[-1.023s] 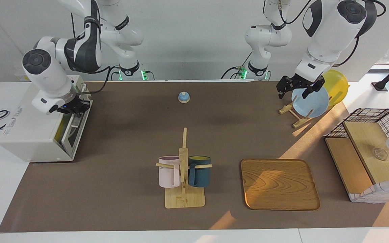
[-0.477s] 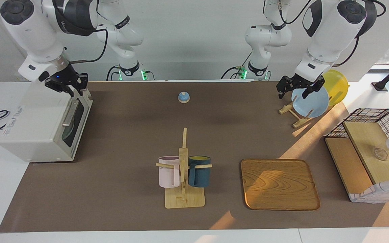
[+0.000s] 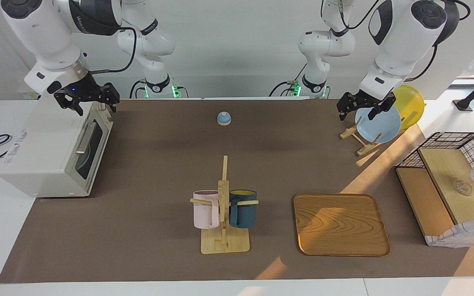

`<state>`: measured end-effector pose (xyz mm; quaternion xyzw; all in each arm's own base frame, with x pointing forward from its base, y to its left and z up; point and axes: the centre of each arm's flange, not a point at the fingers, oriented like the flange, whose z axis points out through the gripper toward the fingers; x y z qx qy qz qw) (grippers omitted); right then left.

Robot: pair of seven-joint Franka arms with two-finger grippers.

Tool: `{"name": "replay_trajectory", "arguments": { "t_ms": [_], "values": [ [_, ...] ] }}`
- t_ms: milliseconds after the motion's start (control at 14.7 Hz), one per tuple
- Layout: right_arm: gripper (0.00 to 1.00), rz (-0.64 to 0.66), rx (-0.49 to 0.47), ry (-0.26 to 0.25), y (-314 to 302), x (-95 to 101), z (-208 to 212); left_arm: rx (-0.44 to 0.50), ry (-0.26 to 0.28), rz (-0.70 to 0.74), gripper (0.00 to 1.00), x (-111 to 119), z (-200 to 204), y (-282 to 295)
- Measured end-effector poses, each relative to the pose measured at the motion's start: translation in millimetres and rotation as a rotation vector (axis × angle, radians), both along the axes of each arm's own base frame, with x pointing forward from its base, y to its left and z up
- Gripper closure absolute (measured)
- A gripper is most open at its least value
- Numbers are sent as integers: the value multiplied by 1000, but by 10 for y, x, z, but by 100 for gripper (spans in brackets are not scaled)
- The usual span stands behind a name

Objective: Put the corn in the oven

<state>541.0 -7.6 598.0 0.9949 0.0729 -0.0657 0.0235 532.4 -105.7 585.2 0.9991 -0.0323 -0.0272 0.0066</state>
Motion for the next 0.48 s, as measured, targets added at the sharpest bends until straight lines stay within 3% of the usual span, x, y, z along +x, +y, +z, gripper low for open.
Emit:
{"name": "replay_trajectory", "arguments": {
  "t_ms": [477],
  "values": [
    [0,-10,0,16,72,45,38,0,0,0,0,0,0,1]
  ]
}}
